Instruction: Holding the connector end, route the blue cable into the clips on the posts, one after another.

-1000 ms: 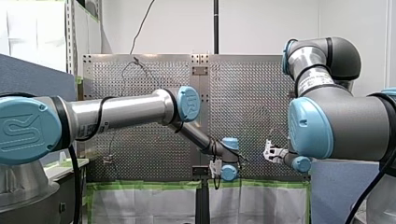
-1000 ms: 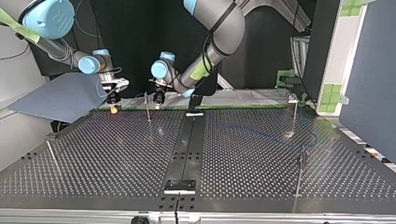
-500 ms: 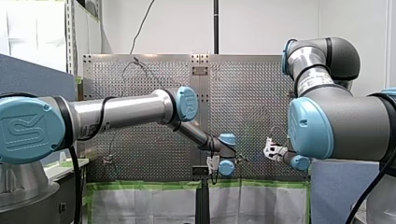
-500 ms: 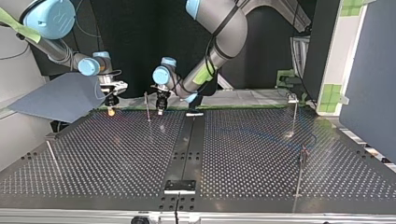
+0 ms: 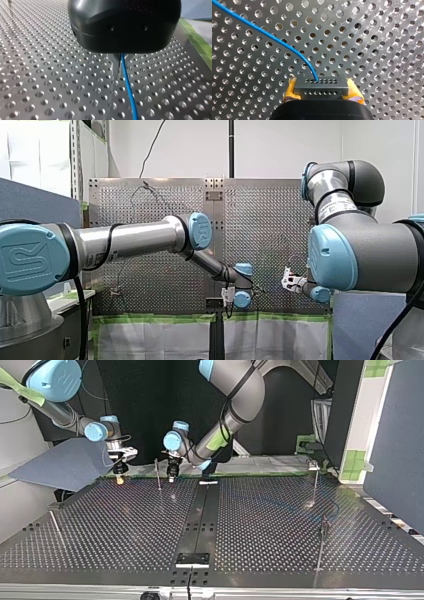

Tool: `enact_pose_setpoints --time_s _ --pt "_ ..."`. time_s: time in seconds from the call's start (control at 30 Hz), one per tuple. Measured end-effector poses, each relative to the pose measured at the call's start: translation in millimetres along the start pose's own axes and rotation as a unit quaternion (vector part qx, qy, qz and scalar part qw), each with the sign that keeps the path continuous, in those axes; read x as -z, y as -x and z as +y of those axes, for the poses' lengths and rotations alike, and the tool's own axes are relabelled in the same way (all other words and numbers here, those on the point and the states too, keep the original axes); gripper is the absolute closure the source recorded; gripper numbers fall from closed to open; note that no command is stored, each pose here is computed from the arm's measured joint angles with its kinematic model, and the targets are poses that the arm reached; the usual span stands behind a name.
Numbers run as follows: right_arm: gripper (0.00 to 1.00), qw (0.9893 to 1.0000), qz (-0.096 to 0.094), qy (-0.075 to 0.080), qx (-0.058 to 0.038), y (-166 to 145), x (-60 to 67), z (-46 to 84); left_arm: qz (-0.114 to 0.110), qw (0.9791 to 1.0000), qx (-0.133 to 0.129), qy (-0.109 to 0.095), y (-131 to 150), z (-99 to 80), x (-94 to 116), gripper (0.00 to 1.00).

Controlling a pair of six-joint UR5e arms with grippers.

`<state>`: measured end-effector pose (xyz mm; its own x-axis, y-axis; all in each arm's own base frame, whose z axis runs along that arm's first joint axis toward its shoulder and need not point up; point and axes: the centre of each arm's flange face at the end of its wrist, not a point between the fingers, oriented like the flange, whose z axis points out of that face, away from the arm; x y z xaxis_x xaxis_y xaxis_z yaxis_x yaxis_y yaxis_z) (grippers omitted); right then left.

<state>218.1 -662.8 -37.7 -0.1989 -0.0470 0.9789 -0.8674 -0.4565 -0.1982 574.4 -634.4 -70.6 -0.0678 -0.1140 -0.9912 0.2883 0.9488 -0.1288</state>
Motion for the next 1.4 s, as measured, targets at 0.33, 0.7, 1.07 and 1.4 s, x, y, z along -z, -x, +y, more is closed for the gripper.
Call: enact_pose_setpoints --time_s 0.33,0.7,1.07,1.4 --pt "1.0 1.0 0.001 -0.001 -0.0003 -0.1 -0.7 -0.2 0.002 1.0 -0.001 -0.008 4.6 -1.6 -1.2 0.0" --pt "1.0 1.0 0.0 -0.001 -0.0005 0.8 -0.5 0.0 0.032 0.9985 -0.043 0.014 -1.1 0.7 9.3 0.0" --pt "1.0 1.0 -0.001 0.0 -0.0005 1.3 0.1 1.9 0.051 0.9971 -0.055 -0.012 28.7 -15.2 13.7 0.0" --pt "1.0 1.0 -0.001 0.001 -0.0017 2.4 0.6 2.2 0.096 0.9919 -0.08 -0.026 28.9 -14.9 31.3 0.0"
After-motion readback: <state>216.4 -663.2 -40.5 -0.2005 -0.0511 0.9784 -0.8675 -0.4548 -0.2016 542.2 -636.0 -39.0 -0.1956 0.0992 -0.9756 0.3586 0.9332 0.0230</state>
